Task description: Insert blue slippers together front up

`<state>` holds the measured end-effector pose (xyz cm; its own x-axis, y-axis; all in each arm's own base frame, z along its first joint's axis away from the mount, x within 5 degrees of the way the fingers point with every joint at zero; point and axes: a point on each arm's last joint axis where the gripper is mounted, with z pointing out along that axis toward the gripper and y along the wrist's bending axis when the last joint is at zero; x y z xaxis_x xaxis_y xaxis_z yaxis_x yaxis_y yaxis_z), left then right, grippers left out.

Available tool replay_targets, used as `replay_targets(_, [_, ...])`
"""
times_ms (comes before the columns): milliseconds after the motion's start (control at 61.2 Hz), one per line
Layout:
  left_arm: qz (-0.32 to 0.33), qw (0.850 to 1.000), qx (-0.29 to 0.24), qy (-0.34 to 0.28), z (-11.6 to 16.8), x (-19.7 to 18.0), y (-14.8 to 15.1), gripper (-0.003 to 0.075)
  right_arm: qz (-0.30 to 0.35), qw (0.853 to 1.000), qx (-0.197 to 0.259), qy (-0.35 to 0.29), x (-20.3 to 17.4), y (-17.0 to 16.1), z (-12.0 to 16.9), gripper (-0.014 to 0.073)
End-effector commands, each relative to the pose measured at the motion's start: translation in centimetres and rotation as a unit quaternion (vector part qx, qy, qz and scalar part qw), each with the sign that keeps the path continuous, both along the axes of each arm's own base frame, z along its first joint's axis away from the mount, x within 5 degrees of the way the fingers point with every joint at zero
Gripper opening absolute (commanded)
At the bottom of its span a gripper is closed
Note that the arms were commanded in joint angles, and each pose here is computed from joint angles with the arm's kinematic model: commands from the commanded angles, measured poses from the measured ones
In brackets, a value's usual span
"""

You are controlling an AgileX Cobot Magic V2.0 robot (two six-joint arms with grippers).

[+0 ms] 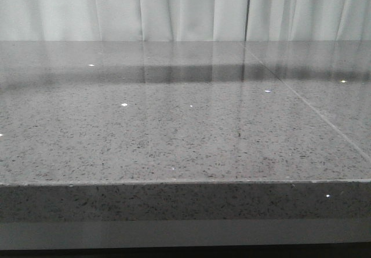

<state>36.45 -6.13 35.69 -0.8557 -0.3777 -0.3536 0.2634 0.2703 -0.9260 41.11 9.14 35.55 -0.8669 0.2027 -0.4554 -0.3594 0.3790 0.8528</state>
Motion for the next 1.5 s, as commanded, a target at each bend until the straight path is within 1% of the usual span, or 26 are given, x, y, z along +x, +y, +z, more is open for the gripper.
replay_targets(0, [-0.068, 0.994, -0.08, -0.043, 4.1, -2.4, -1.2, -0.0019, 0.035, 0.999, 0.035, -0.024, -1.9, -0.2, 3.3, 0.0279])
replay_targets(196, [-0.067, 0.995, -0.067, -0.041, 3.9, -2.4, -1.1, -0.0019, 0.011, 0.999, 0.03, -0.013, -1.8, -2.8, 3.5, 0.0279])
replay_targets(294, [-0.059, 0.995, -0.067, -0.042, 3.9, -2.2, -0.8, -0.0019, -0.009, 1.0, 0.009, -0.014, -1.9, -4.4, 3.5, 0.0279])
replay_targets(441, [-0.054, 0.995, -0.066, -0.042, 3.9, -2.2, -0.5, -0.0019, -0.022, 1.0, -0.01, -0.017, -2.2, -5.6, 3.7, 0.0281])
replay_targets(506, [-0.054, 0.995, -0.066, -0.042, 3.9, -2.2, -0.5, -0.0019, -0.024, 1.0, -0.011, -0.017, -2.2, -5.9, 3.8, 0.0317])
replay_targets(621, [-0.054, 0.995, -0.066, -0.042, 3.9, -2.2, -0.5, -0.0019, -0.024, 0.999, -0.013, -0.017, -2.2, -5.9, 3.7, 0.0434])
replay_targets(686, [-0.054, 0.995, -0.066, -0.042, 3.9, -2.2, -0.5, -0.0019, -0.024, 0.999, -0.013, -0.017, -2.2, -5.9, 3.7, 0.0475])
replay_targets(816, [-0.049, 0.996, -0.066, -0.042, 3.8, -2.1, -0.3, -0.0019, -0.018, 1.0, -0.014, -0.016, -2.4, -6.0, 3.8, 0.0477])
replay_targets(963, [-0.049, 0.996, -0.06, -0.04, 3.7, -2.1, -0.2, -0.0019, -0.029, 0.999, -0.015, -0.022, -2.8, -7.3, 4.4, 0.0477])
replay_targets(1061, [-0.047, 0.997, -0.04, -0.038, 3.3, -2.0, -0.2, -0.0019, -0.048, 0.998, -0.018, -0.036, -3.6, -8.6, 5.4, 0.0477])
replay_targets(1159, [-0.044, 0.998, -0.002, -0.034, 2.7, -1.9, -0.1, -0.0019, -0.071, 0.996, -0.029, -0.05, -4.5, -10.1, 6.5, 0.0477])
replay_targets(1306, [-0.046, 0.997, 0.057, -0.028, 1.7, -2.0, 0.0, -0.0019, -0.101, 0.989, -0.086, -0.066, -6.0, -11.9, 7.4, 0.0477])
replay_targets(1421, [-0.048, 0.995, 0.086, -0.025, 1.2, -2.0, 0.1, -0.0019, -0.109, 0.983, -0.127, -0.072, -6.9, -12.2, 7.8, 0.0477])
replay_targets(1486, [-0.047, 0.993, 0.102, -0.024, 0.9, -1.9, 0.2, -0.0019, -0.11, 0.982, -0.138, -0.074, -7.2, -12.2, 8.0, 0.0477])
